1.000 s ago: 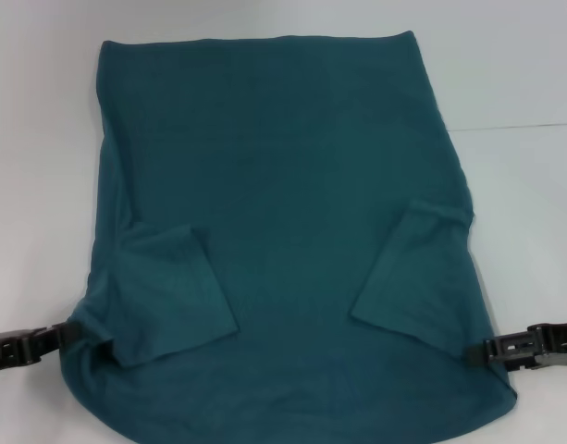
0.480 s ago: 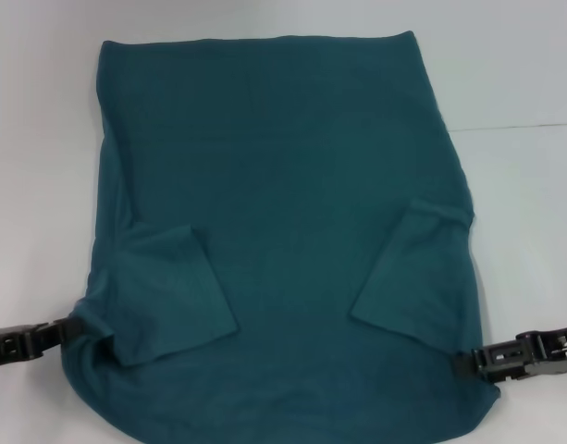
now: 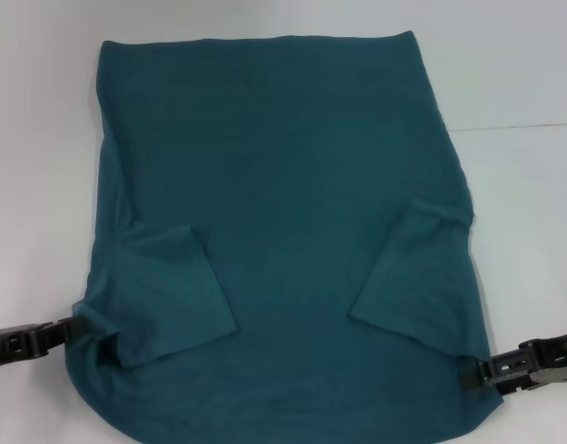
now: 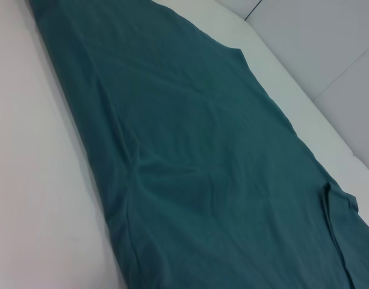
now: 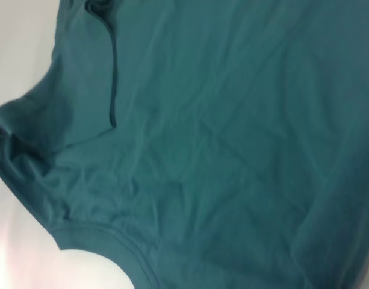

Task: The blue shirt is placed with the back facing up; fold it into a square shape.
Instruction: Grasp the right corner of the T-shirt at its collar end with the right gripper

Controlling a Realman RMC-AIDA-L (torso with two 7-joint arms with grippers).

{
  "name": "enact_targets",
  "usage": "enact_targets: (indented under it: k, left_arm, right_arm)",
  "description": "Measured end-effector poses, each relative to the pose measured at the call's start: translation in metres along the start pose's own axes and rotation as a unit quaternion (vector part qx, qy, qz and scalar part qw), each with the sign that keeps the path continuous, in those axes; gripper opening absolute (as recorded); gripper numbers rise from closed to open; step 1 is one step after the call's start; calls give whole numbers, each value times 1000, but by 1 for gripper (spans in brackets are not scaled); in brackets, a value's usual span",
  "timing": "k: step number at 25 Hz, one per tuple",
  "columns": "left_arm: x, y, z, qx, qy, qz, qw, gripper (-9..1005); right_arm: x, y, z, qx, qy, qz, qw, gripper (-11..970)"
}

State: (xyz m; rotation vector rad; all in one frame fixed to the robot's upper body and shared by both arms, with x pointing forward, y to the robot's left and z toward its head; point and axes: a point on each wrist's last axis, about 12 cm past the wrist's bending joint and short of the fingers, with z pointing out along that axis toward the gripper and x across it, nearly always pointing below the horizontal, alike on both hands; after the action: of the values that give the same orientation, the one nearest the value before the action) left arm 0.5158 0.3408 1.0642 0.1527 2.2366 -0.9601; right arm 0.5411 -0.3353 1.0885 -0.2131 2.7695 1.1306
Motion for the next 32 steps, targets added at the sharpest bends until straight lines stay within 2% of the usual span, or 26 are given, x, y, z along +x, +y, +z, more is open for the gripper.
enact_targets:
  k: [24, 32]
  left_arm:
    - [-3, 0, 0, 1, -5, 2, 1000, 62]
    - [-3, 0, 0, 1, -6, 4, 1000, 64]
  right_arm:
    - [3, 11, 21, -34, 30, -1, 999, 914]
    - [6, 4, 15, -37, -1, 22, 999, 915]
